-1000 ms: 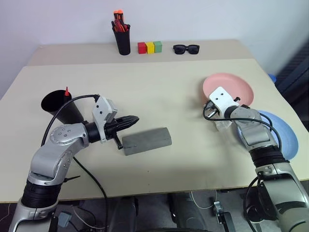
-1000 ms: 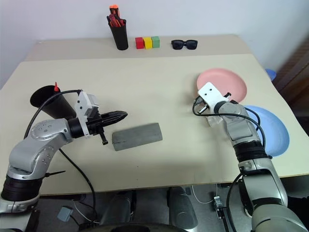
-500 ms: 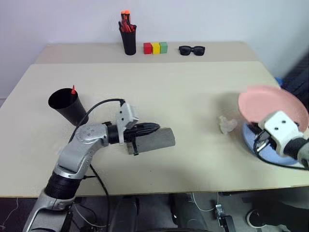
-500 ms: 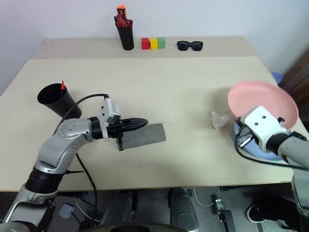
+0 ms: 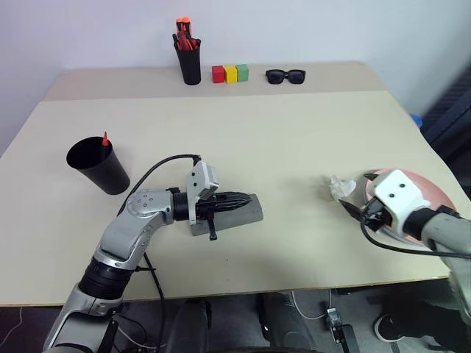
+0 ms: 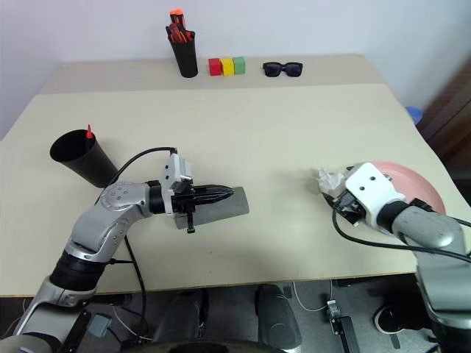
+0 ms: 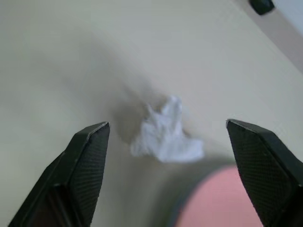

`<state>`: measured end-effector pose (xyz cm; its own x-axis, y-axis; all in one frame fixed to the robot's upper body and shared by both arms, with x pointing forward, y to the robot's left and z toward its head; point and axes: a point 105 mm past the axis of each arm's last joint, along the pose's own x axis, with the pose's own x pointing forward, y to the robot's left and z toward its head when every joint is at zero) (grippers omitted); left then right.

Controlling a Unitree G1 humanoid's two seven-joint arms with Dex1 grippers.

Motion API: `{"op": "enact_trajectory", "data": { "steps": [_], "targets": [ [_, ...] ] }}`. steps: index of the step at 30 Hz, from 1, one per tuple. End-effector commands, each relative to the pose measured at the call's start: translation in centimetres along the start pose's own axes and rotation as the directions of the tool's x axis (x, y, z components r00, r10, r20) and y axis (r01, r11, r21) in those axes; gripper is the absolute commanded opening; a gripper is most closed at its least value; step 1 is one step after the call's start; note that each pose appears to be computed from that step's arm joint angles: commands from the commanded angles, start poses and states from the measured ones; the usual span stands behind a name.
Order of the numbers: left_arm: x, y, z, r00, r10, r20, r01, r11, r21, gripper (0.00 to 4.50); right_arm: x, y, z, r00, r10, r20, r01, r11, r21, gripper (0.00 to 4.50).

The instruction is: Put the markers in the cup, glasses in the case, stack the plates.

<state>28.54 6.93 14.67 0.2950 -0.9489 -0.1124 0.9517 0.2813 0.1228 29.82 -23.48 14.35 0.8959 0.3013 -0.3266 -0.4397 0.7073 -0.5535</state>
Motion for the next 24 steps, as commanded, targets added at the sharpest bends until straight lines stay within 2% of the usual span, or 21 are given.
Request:
{"op": "enact_trajectory", "data": {
  "steps": [1,3,6,8,12,18,22,24],
  "targets": [
    [-1.0,0.3,1.3,0.998,0.049,0.031,-0.05,0.998,0.027,0.0,2.3,0.0,-1.3,1.0,-0.019,-0.023,0.019,1.0,-0.007,4.02],
    [-1.5,0.3,1.1,0.997,0.069,0.022,-0.07,0.997,0.022,0.0,3.2,-0.3,-2.2,0.998,-0.038,-0.049,0.038,0.999,0.0,4.02],
    [-2.0,0.1,0.9,0.997,0.083,0.004,-0.083,0.996,0.016,0.0,3.8,-0.8,-2.9,0.996,-0.064,-0.068,0.064,0.998,0.002,3.22],
    [-2.4,-0.1,0.6,0.996,0.089,-0.009,-0.089,0.996,0.013,0.0,3.8,-1.0,-2.6,0.996,-0.069,-0.059,0.069,0.998,-0.003,2.26],
    [-3.0,0.0,0.5,0.994,0.113,-0.012,-0.113,0.994,-0.002,0.0,2.6,-2.1,-1.5,0.993,-0.114,-0.033,0.113,0.993,-0.029,0.07],
    [-4.0,1.0,0.0,0.987,0.154,-0.04,-0.155,0.988,-0.013,0.0,-1.5,-5.4,-0.5,0.967,-0.252,-0.044,0.25,0.967,-0.047,0.03],
    [-5.0,1.9,-0.6,0.982,0.176,-0.066,-0.177,0.984,-0.014,0.0,-4.8,-6.8,-2.4,0.942,-0.298,-0.154,0.297,0.954,-0.033,0.03],
    [-5.1,2.2,-0.8,0.981,0.18,-0.071,-0.181,0.983,-0.015,0.0,-5.7,-7.0,-3.5,0.933,-0.3,-0.199,0.301,0.953,-0.027,0.58]
  ]
}}
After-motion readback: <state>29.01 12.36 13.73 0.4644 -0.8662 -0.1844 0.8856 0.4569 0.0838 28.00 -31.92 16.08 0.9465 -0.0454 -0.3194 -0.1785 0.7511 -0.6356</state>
